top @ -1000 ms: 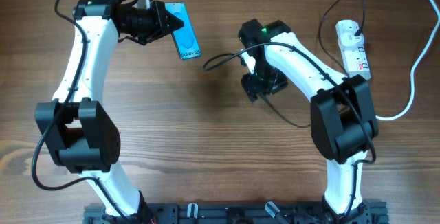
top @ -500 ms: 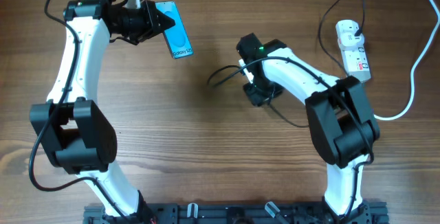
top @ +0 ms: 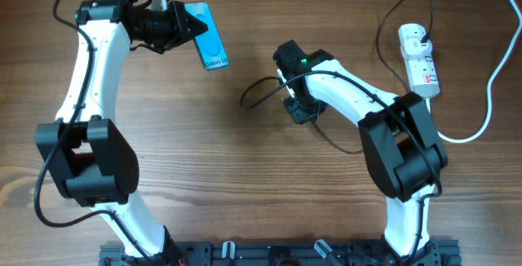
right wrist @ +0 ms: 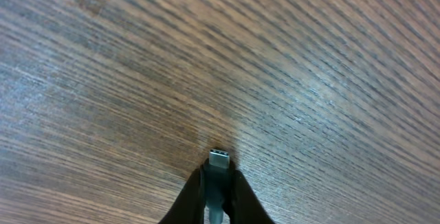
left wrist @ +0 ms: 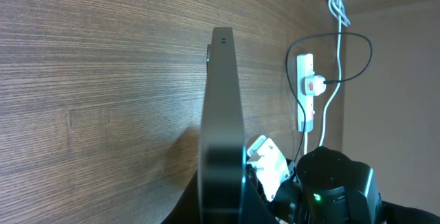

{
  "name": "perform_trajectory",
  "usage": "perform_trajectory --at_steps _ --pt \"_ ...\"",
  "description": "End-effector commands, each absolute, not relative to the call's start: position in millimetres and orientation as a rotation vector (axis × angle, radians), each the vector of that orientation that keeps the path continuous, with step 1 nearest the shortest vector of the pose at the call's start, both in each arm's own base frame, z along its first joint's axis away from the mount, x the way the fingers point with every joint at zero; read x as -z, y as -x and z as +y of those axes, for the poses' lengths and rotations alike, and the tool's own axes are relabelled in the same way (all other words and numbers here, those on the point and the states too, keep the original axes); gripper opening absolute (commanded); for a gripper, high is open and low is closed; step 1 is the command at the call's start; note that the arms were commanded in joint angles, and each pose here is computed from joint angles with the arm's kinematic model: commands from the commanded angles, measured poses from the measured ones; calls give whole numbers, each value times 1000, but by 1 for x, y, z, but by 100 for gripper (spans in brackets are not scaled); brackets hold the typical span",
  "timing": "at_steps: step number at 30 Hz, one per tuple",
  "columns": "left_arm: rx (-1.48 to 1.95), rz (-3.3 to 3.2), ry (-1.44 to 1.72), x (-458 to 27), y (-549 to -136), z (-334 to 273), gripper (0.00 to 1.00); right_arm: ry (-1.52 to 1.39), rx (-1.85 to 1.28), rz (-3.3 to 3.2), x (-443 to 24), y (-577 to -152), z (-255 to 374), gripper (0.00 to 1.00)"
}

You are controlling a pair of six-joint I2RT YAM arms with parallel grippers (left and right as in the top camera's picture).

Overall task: Plug charger to phone and switch on socket
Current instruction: 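Lift the cable end with the right gripper toward the phone's bottom port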

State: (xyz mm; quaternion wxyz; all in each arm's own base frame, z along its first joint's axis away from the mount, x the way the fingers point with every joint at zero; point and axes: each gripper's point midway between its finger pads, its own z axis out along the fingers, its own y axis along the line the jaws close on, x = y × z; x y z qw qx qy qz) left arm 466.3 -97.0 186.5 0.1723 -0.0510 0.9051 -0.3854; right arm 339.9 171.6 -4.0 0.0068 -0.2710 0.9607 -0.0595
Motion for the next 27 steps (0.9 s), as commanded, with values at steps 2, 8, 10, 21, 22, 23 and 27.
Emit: perform_trajectory --at_steps 2,8,10,21,22,23,27 --pt "1105 2551 113 -190 -466 -97 4 867 45 3094 24 -318 182 11" --pt "1106 2551 113 -190 -466 -97 4 880 78 3165 12 -307 175 43" --pt "1106 2551 113 -190 -466 -97 4 858 99 3210 14 -297 169 43" --pt "1106 2551 113 -190 -466 -97 4 827 141 3141 21 -313 167 4" --pt "1105 2551 113 -190 -466 -97 4 811 124 3138 22 -315 170 4" --pt "1106 2551 113 -190 -466 -97 4 781 112 3134 22 -317 172 4" --pt "1341 2394 -19 -222 -468 -118 4 775 -119 3113 5 -321 200 4"
